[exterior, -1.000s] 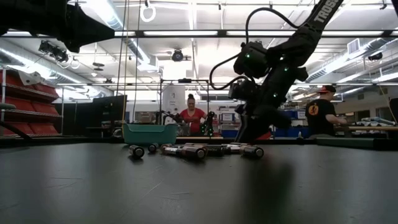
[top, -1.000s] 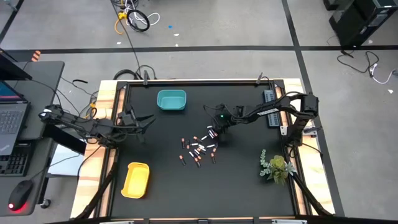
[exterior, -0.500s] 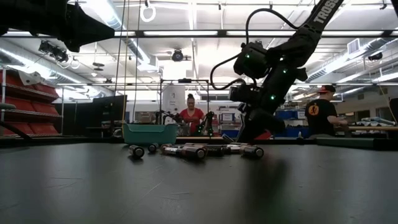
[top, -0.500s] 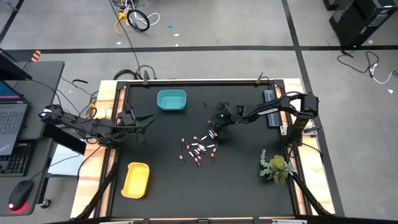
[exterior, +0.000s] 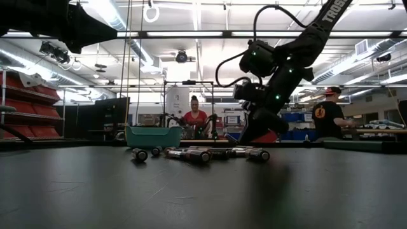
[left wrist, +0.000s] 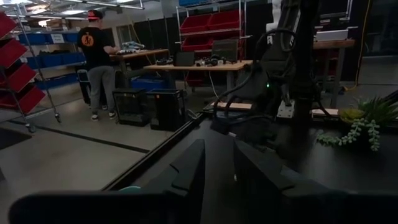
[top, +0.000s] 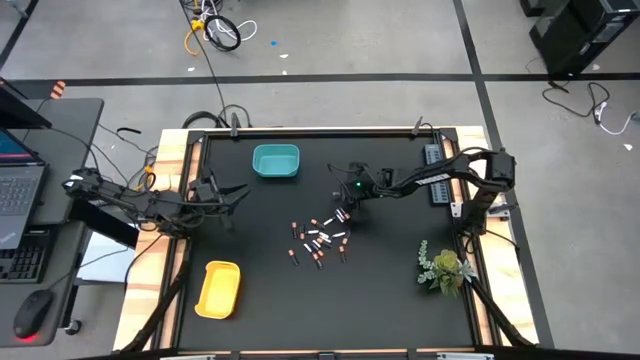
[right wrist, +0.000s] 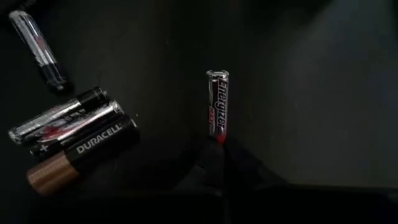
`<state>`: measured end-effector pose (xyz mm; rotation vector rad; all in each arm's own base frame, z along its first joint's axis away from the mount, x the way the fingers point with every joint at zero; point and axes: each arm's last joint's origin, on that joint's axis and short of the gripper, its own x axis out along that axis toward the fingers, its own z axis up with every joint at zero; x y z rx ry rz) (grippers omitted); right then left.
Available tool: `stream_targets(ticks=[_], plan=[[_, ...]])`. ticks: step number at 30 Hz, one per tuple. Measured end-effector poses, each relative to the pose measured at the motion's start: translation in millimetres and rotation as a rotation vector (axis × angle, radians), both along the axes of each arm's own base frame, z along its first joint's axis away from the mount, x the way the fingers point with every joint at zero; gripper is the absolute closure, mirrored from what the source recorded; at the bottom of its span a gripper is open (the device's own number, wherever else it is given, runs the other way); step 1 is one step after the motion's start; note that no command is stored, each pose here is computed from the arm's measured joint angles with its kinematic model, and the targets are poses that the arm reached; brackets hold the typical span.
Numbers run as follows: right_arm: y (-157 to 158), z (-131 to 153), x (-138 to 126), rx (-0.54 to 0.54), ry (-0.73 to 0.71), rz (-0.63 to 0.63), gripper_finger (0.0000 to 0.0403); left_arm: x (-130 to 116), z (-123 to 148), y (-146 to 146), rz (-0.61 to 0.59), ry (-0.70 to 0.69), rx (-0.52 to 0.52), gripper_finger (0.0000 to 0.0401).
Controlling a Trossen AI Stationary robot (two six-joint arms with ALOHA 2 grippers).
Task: Sort batteries
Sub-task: Put the silver battery into the green bin
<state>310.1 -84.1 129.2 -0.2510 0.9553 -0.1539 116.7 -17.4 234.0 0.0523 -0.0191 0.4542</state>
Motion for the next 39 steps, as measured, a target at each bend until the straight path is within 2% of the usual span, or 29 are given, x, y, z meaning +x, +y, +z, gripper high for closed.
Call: stream_targets(ticks=[9, 15, 20, 26, 30, 35, 39], plan=[[0, 29, 8, -0.045, -0.155, 0.009, 0.0403, 0, 0, 0, 0.001, 0.002, 0.000, 0.0303], [-10, 70, 49, -0.091, -0.285, 0.028, 0.0403, 1, 0, 3, 0.036, 0.001, -0.001, 0.0303], [-31, 96, 87, -0.117, -0.333, 0.048, 0.0403, 3, -2, 5, 0.070, 0.015, 0.003, 0.0303], [-59, 94, 130, -0.083, -0.332, 0.058, 0.0403, 7, -5, 4, 0.069, 0.044, 0.001, 0.0303], [-76, 83, 152, -0.040, -0.269, 0.026, 0.0403, 9, -10, 3, 0.071, 0.076, -0.006, 0.0303], [-99, 79, 169, -0.001, -0.251, -0.050, 0.0398, 9, -15, 4, 0.094, 0.096, -0.048, 0.0302], [-109, 75, 172, 0.027, -0.202, -0.069, 0.0364, 9, -18, 5, 0.172, 0.102, -0.066, 0.0298]])
